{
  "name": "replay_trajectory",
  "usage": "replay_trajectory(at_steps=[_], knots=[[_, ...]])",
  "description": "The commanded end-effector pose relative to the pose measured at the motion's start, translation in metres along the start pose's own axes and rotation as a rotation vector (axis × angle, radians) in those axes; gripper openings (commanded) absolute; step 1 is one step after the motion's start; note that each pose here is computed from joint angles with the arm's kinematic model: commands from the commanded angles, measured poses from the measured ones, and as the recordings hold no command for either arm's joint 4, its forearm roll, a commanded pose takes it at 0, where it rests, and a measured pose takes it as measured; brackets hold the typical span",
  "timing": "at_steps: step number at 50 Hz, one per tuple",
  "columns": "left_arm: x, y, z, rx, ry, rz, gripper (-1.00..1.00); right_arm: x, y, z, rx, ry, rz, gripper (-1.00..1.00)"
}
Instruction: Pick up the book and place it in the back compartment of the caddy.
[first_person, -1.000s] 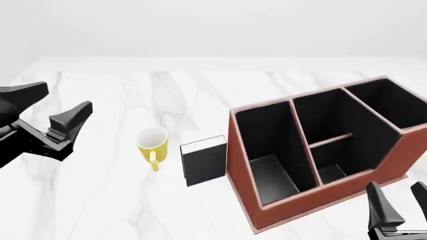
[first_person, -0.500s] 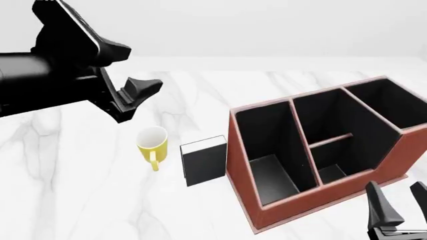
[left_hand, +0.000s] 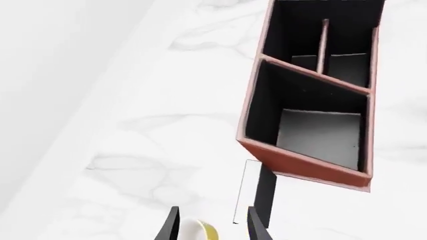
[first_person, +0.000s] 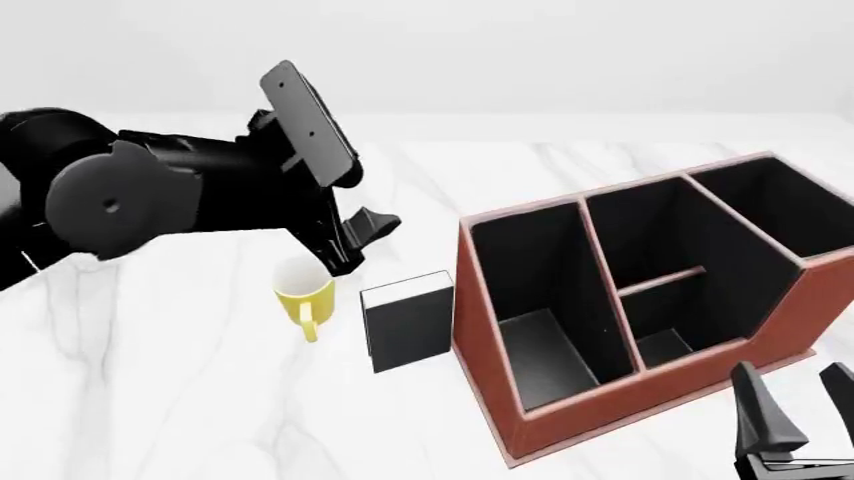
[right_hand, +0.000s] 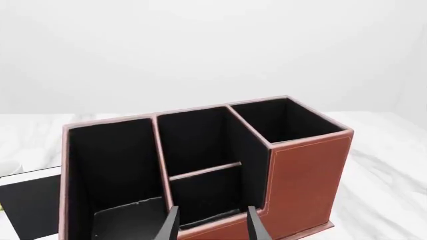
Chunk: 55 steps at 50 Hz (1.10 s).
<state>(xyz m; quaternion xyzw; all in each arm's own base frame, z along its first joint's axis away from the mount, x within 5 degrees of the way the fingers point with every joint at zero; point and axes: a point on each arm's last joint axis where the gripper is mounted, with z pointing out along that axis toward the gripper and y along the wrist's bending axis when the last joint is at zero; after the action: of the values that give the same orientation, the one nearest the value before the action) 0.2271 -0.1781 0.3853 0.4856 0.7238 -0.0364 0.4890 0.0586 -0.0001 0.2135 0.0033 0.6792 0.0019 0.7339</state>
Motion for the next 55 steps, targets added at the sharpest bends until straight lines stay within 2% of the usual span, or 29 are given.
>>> replay_trajectory(at_steps=[1,13,38,44,55], knots=[[0.009,-0.015,0.041,0.065,0.064,0.044,1.00,0.000,0.000,0.000,-0.001,0.000,-0.001,1.00],[0.013,-0.034,0.064,0.123,0.099,0.058,1.00,0.000,0.000,0.001,-0.002,0.000,0.001,1.00],[0.027,-0.039,0.085,0.130,0.128,0.059,1.00,0.000,0.000,0.000,-0.002,-0.001,0.001,1.00],[0.035,-0.034,0.093,0.115,0.136,0.058,1.00,0.000,0.000,0.000,-0.002,0.000,0.001,1.00],[0.045,-0.042,0.104,0.122,0.143,0.052,1.00,0.000,0.000,0.000,-0.001,0.001,0.000,1.00]])
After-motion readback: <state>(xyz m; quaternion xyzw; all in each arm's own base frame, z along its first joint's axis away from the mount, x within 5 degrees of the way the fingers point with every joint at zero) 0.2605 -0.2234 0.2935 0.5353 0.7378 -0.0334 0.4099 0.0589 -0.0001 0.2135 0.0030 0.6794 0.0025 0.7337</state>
